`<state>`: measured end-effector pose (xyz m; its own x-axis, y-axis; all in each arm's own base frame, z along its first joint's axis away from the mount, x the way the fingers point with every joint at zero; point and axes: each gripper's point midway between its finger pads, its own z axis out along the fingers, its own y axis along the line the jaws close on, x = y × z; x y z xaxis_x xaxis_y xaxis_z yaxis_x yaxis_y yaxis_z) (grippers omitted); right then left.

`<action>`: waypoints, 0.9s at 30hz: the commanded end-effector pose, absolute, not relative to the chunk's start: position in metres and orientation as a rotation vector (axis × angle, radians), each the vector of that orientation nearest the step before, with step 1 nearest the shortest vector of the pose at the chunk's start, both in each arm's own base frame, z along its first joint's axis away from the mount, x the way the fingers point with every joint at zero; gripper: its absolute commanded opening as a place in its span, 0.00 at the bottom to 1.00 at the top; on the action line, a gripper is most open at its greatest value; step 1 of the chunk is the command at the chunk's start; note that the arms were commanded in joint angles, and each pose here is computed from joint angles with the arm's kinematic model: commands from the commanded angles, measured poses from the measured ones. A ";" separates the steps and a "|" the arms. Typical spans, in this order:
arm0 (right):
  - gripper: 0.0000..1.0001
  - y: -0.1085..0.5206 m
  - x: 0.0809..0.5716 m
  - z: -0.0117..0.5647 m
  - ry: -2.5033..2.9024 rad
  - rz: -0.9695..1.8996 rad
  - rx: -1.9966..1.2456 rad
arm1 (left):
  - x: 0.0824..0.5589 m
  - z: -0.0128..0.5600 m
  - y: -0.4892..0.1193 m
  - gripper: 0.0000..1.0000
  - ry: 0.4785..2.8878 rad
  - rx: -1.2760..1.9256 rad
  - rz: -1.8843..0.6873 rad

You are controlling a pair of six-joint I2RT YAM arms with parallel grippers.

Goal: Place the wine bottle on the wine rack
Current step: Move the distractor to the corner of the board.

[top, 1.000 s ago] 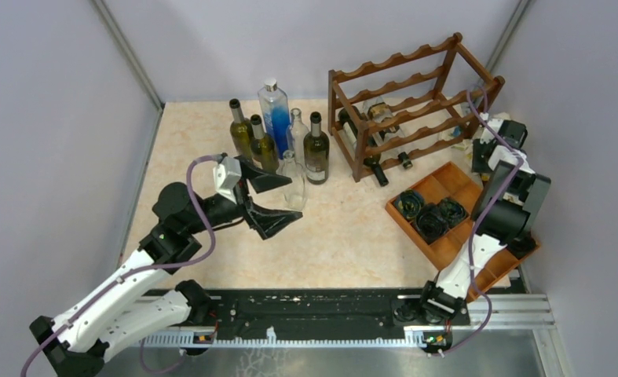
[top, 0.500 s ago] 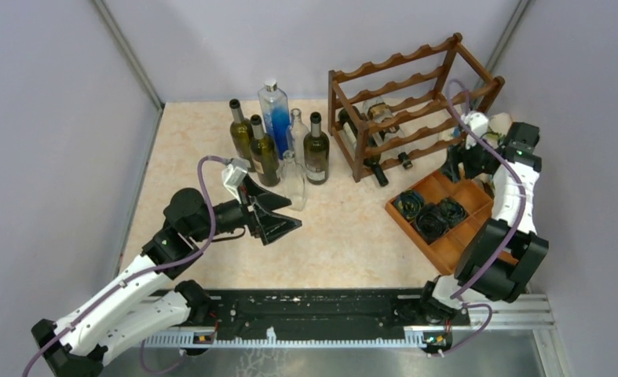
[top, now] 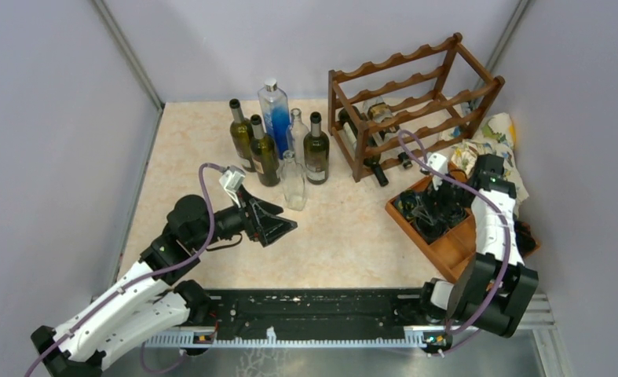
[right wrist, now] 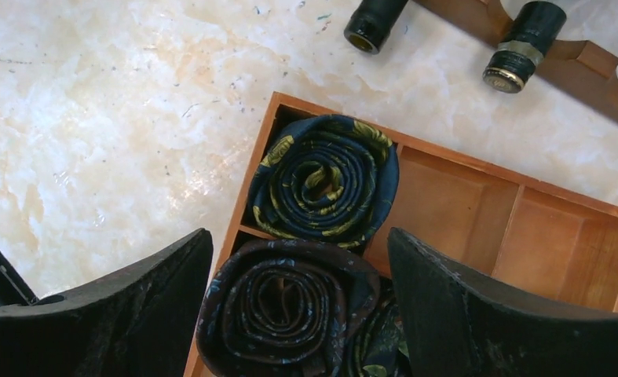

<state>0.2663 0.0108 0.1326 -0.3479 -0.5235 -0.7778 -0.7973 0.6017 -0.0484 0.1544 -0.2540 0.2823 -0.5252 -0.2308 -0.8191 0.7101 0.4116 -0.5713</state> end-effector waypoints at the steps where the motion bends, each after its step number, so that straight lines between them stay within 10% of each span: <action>1: 0.80 0.010 0.261 0.123 2.093 0.373 -1.062 | 0.154 0.282 -0.250 0.95 1.747 0.406 -1.250; 14: 0.79 0.038 0.265 0.058 2.178 0.285 -1.227 | 0.148 0.273 -0.241 0.95 1.706 0.381 -1.260; 27: 0.61 0.082 0.140 0.063 1.810 0.665 -1.895 | 0.148 0.270 -0.238 0.95 1.712 0.380 -1.244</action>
